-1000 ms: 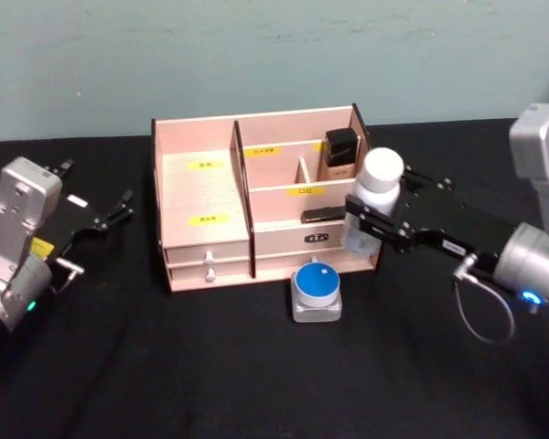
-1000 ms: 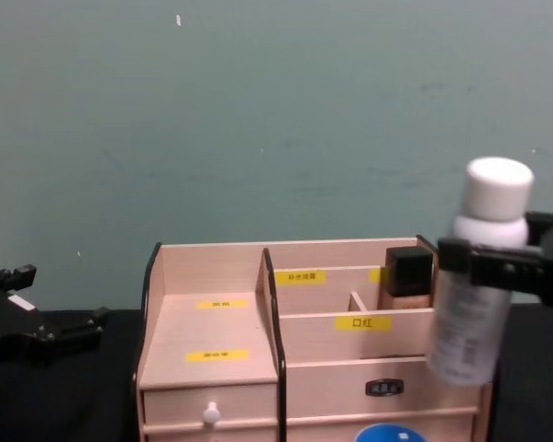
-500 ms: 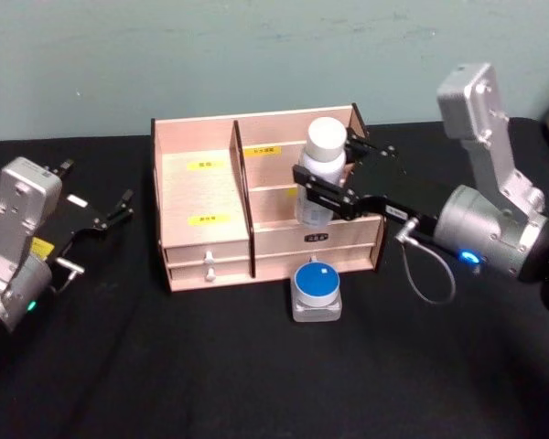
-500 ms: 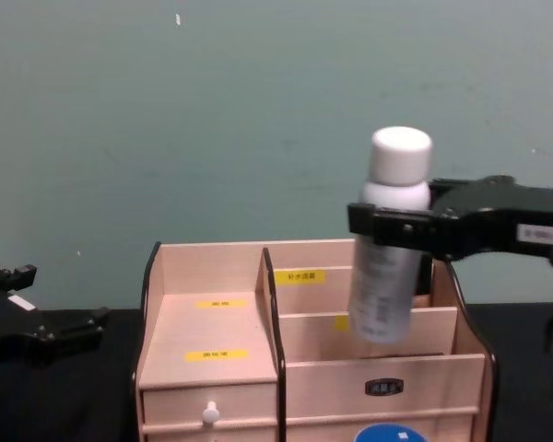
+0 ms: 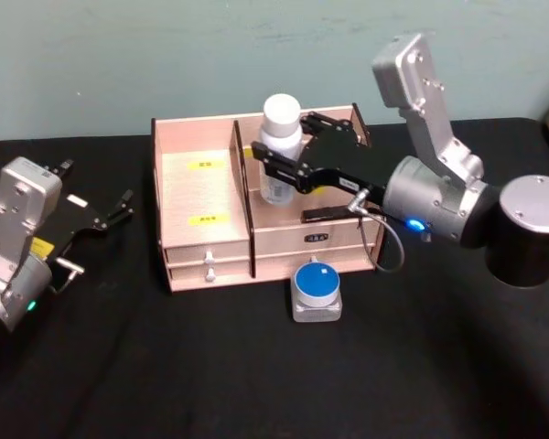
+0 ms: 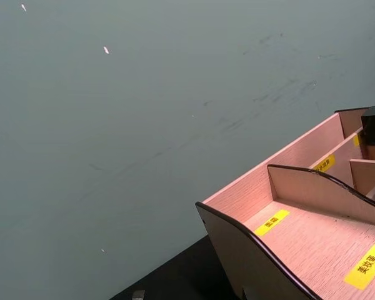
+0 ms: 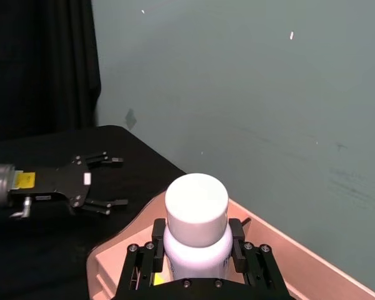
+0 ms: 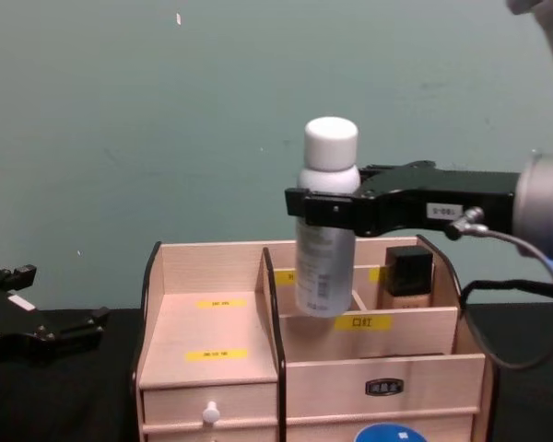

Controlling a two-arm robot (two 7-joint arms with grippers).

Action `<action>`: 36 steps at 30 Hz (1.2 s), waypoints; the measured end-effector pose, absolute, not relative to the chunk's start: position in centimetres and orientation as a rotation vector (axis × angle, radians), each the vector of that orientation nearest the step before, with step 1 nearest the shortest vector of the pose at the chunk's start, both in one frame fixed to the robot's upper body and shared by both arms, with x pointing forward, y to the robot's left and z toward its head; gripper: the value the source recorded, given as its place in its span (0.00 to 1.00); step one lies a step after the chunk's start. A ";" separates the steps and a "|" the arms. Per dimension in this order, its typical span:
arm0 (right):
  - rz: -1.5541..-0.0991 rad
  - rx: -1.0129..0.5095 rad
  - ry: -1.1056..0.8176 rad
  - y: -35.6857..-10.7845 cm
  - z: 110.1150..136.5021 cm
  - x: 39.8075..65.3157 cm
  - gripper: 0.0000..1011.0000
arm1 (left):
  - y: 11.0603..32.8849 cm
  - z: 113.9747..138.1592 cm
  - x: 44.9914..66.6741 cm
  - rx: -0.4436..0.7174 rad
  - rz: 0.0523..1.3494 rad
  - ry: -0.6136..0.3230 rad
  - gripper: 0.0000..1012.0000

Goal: Pick up the facial cleanser and watermelon frost from the table and place them into the tiered storage box.

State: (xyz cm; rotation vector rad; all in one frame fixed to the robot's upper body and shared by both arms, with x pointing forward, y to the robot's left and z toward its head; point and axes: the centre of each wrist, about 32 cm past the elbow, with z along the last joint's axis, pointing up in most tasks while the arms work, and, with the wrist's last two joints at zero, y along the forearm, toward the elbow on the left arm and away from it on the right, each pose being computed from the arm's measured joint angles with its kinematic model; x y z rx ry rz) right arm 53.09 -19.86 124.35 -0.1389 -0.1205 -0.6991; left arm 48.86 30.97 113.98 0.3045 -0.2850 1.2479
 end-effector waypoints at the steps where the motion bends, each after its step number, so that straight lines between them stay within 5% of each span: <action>1: -0.701 -0.141 -0.121 -19.8 124.3 53.3 0.60 | 31.0 114.0 48.9 0.305 1.248 -0.285 1.00; 36: -0.787 -0.146 -0.108 -18.6 122.9 57.3 0.60 | 31.0 114.0 48.9 0.304 1.248 -0.285 1.00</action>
